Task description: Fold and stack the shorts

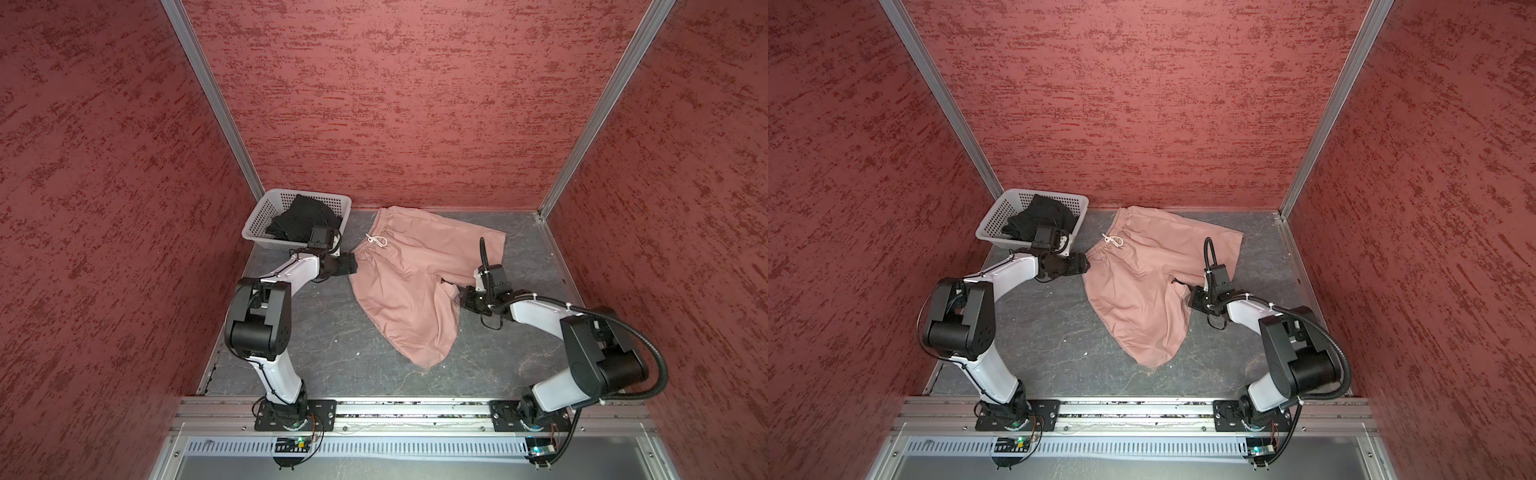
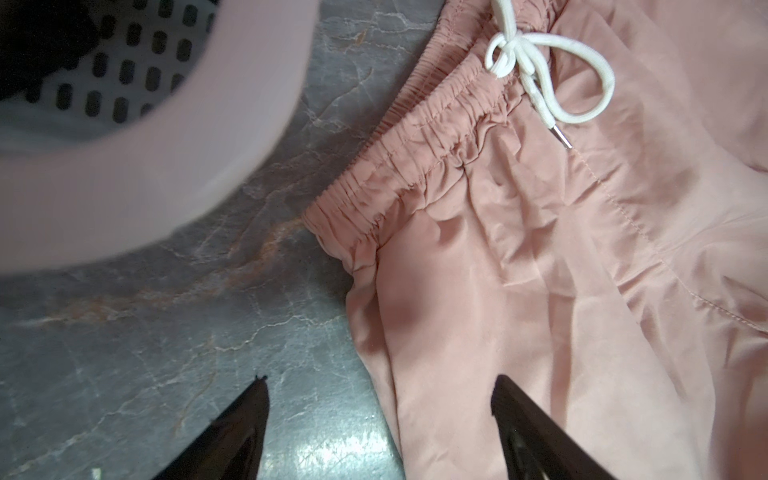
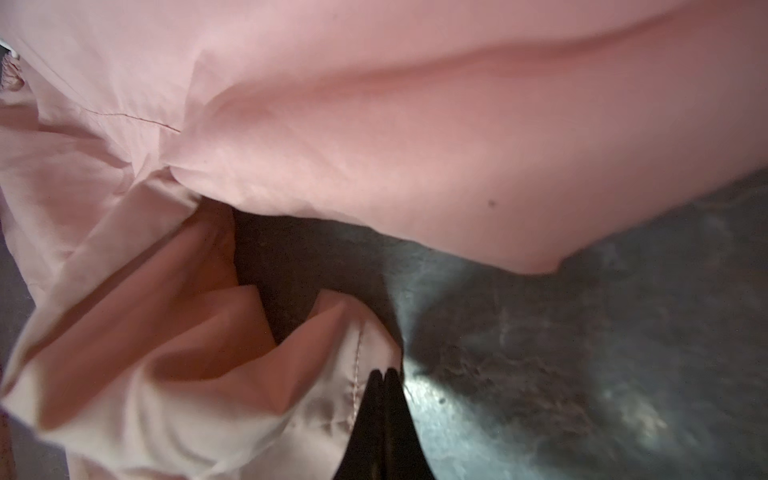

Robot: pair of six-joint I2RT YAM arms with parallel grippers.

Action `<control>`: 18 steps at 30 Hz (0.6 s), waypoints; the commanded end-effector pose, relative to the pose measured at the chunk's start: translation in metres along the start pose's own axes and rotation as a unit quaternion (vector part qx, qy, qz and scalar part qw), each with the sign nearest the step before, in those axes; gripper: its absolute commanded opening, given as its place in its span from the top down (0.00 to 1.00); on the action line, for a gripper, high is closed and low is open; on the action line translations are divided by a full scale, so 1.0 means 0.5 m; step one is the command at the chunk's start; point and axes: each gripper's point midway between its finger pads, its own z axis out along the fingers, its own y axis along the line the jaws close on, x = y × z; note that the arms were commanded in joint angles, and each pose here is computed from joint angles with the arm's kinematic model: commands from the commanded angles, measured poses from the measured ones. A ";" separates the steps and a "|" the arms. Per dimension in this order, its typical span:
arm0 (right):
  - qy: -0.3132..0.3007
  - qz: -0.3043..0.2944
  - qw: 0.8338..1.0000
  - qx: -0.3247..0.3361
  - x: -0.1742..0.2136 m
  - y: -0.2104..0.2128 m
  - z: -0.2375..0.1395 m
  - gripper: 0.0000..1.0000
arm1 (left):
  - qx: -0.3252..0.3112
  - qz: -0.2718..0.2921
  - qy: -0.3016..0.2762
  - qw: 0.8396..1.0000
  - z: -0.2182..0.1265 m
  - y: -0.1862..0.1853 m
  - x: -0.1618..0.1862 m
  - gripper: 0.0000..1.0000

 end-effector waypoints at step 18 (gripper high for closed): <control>-0.007 -0.102 0.995 0.003 -0.027 0.030 -0.019 0.38 | 0.018 -0.004 0.008 1.000 -0.025 -0.012 0.017 0.14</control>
